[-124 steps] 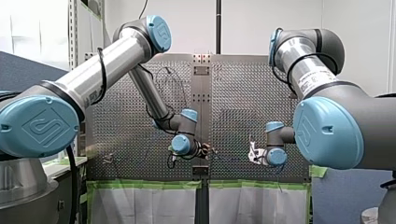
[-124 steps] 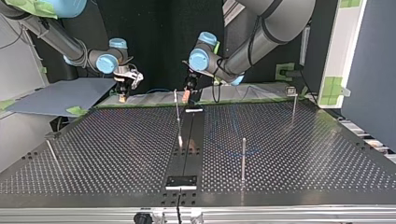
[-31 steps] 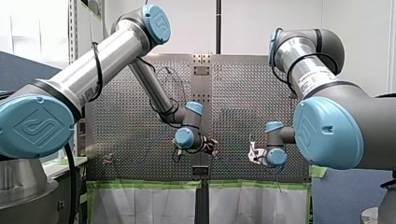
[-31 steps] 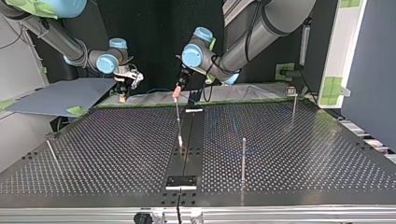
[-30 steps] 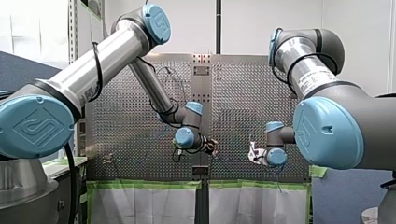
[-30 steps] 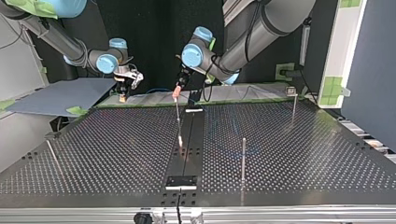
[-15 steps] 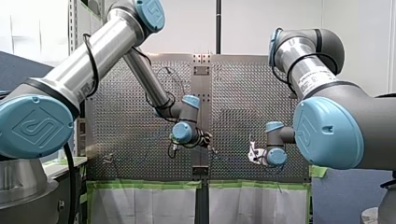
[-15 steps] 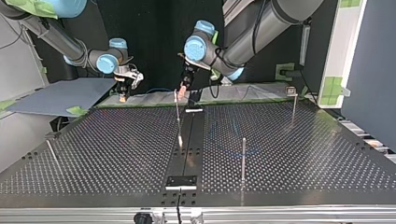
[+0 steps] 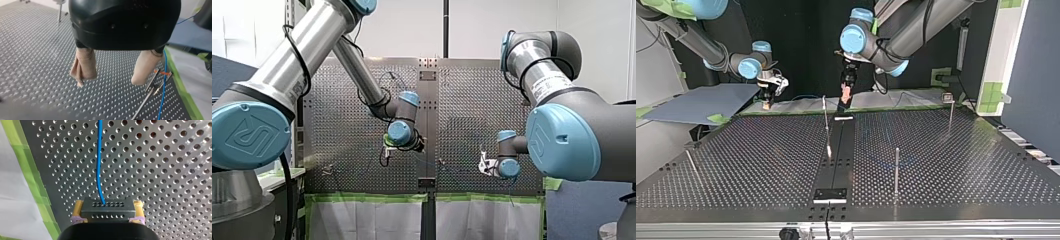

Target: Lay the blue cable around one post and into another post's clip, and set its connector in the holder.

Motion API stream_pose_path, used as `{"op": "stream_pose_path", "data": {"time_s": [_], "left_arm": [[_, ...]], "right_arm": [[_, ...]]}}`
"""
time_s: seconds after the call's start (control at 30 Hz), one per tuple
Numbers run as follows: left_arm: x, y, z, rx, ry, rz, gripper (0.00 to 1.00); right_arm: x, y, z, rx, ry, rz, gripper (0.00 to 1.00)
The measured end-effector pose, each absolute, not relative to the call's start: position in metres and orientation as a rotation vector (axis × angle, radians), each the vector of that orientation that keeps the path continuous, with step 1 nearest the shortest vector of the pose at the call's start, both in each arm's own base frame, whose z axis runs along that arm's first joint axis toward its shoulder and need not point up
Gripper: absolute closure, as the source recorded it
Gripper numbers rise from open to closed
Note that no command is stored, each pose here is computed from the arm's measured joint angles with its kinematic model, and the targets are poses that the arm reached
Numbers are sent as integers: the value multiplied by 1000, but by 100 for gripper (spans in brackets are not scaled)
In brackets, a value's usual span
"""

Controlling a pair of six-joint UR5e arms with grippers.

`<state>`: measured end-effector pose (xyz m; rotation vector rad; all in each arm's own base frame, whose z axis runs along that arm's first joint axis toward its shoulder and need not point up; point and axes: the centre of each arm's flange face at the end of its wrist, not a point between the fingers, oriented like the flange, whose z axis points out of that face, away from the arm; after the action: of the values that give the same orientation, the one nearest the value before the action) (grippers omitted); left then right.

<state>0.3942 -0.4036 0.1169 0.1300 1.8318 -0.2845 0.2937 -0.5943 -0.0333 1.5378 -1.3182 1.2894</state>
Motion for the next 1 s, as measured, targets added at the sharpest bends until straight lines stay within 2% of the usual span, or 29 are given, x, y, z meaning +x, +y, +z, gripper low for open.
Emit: {"op": "stream_pose_path", "data": {"time_s": [0.5, 1.0], "left_arm": [[374, -355, 146, -104, 1792, -271, 0], [386, -327, 204, -280, 1678, -404, 0]], "right_arm": [[289, -597, -33, 1528, -1323, 1286, 95], [294, -596, -33, 1529, -1314, 1297, 95]]}}
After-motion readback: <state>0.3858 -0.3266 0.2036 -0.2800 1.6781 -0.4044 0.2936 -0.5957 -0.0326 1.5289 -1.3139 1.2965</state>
